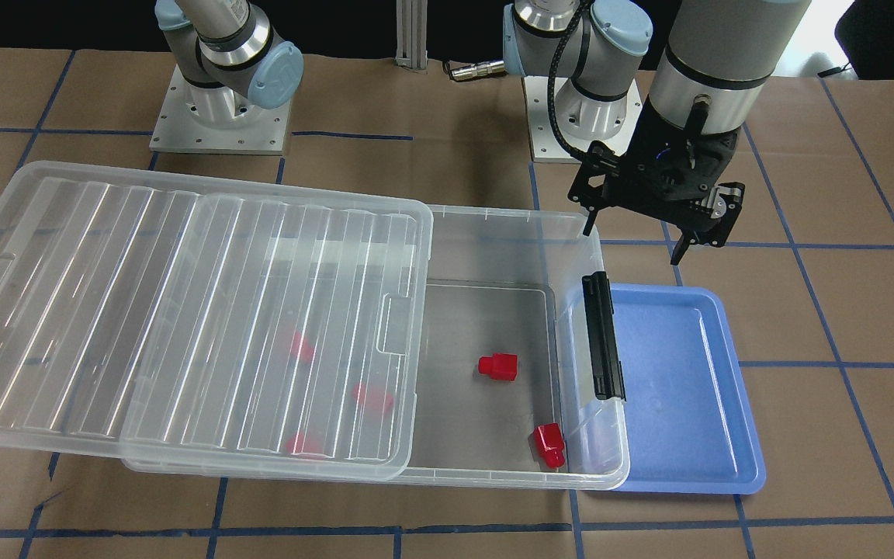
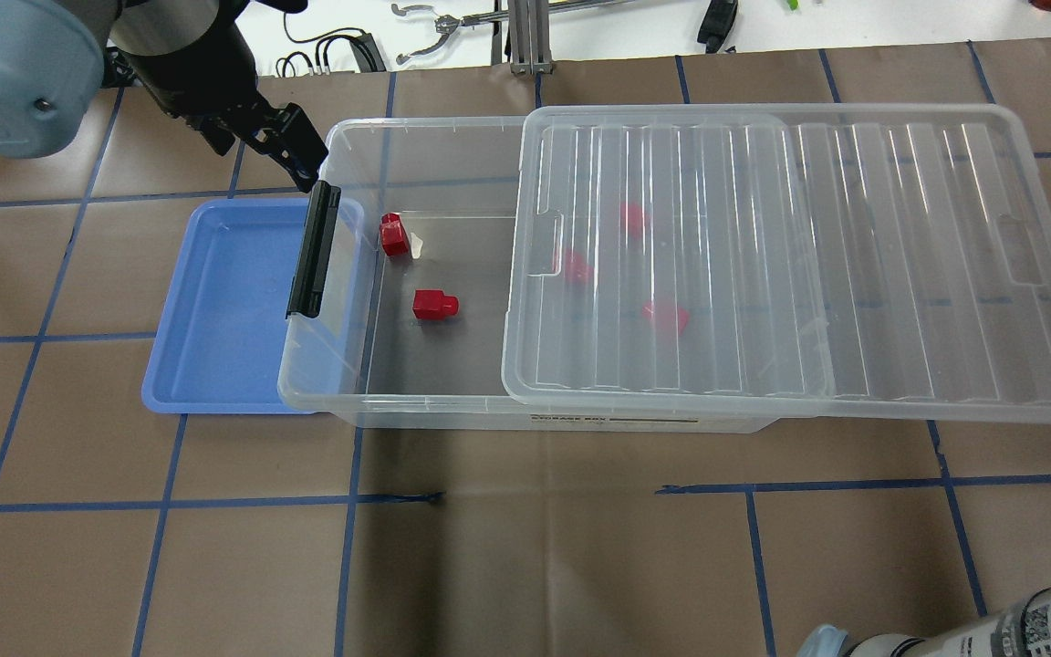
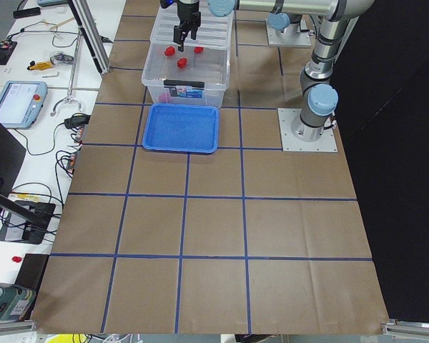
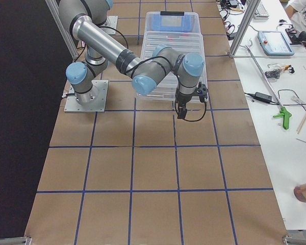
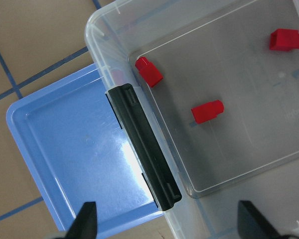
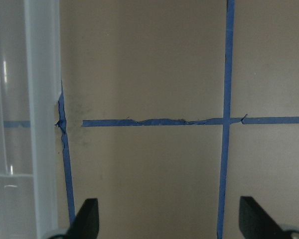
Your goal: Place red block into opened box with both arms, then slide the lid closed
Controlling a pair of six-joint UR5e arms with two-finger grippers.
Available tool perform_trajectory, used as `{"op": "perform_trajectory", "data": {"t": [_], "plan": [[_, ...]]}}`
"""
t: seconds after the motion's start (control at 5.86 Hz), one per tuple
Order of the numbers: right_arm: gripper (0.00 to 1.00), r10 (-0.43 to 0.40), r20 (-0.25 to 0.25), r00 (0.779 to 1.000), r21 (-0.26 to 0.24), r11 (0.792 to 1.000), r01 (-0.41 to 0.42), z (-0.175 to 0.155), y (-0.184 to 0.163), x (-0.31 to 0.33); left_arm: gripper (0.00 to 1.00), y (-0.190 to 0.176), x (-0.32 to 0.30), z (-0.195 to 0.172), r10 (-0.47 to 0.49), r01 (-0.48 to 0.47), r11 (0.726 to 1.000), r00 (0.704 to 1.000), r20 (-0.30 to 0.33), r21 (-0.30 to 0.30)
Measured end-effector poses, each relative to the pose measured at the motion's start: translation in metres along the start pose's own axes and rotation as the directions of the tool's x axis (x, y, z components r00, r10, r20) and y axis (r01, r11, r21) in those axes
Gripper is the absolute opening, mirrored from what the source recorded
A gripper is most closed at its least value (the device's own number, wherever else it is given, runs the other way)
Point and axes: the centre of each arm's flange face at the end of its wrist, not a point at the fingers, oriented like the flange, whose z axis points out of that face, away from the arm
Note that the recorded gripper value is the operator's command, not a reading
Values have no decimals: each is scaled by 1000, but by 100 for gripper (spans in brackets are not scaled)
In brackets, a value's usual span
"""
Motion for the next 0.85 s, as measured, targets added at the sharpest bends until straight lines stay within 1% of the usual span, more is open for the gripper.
{"op": "perform_trajectory", "data": {"t": [0.17,0.34,0.51,0.68,0.85], "plan": [[100,3,7,1000,-13,1000,-3,7,6,-3,98,1,-1,-2,-111,111,994,994,-1,3],[100,9,11,1000,-20,1000,-9,7,10,-6,98,2,-1,-4,-216,216,976,976,-4,6],[100,14,17,1000,-27,1000,-14,7,12,-8,98,3,2,-3,-290,290,957,957,-8,-11],[100,14,22,1000,-30,999,-13,8,13,-10,98,5,6,1,-322,321,946,947,-11,-47],[100,12,27,1000,-35,999,-11,11,14,-14,98,7,8,4,-330,328,942,944,-15,-69]]}}
